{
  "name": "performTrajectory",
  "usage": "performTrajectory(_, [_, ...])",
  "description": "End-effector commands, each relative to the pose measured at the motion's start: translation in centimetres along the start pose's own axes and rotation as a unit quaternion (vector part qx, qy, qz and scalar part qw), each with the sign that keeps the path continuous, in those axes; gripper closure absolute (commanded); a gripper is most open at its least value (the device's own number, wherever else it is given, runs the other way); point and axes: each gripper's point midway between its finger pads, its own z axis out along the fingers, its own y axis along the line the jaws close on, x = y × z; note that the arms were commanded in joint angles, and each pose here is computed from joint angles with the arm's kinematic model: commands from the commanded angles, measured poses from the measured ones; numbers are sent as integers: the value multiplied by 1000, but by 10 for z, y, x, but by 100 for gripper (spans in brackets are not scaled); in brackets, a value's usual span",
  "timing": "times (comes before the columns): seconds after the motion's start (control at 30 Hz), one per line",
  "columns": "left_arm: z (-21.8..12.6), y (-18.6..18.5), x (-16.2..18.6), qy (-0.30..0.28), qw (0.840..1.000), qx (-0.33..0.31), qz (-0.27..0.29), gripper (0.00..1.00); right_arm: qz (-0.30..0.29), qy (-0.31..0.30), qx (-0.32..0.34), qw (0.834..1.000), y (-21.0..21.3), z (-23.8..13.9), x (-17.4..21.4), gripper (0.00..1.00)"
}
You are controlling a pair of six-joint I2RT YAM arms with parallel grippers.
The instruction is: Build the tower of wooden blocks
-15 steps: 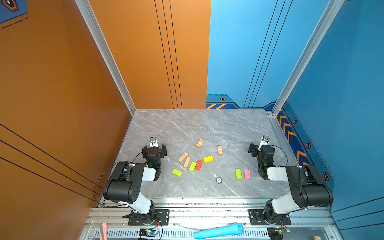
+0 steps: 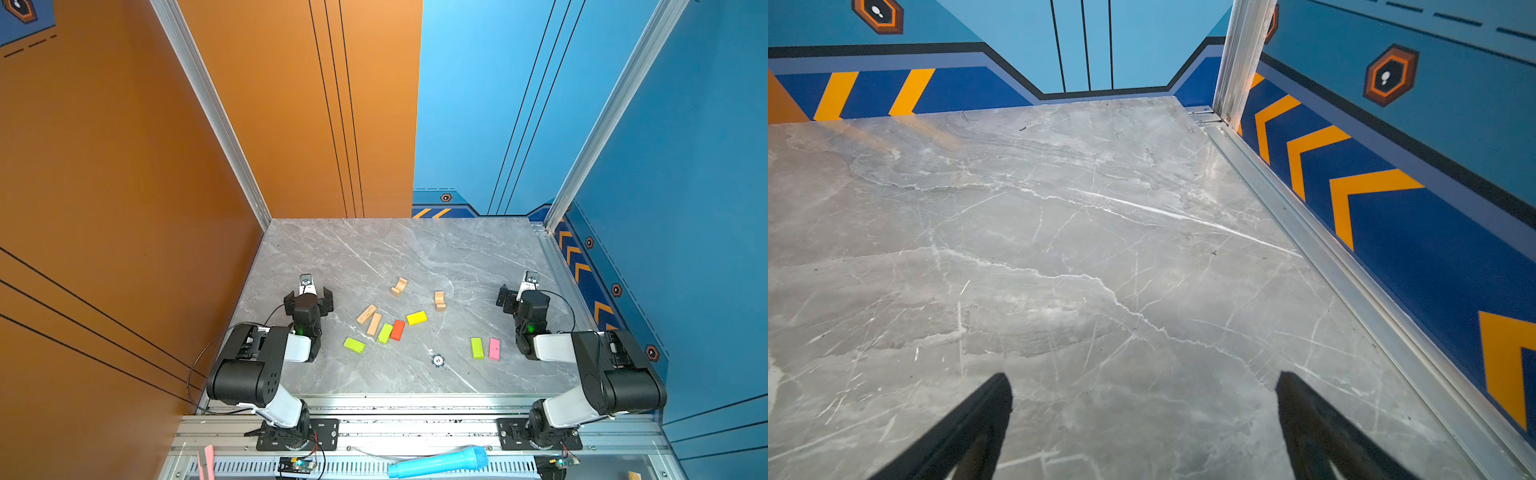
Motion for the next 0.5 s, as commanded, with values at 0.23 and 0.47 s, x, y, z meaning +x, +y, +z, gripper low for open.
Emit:
performTrajectory(0.23, [4,-10,-9,-4,999,36,-1,2,2,-7,-8,1000,4,3,-5,0])
performTrajectory(0.47, [4,-9,-9,-3,999,35,-1,2,3,-7,-10,1000,4,3,-4,0])
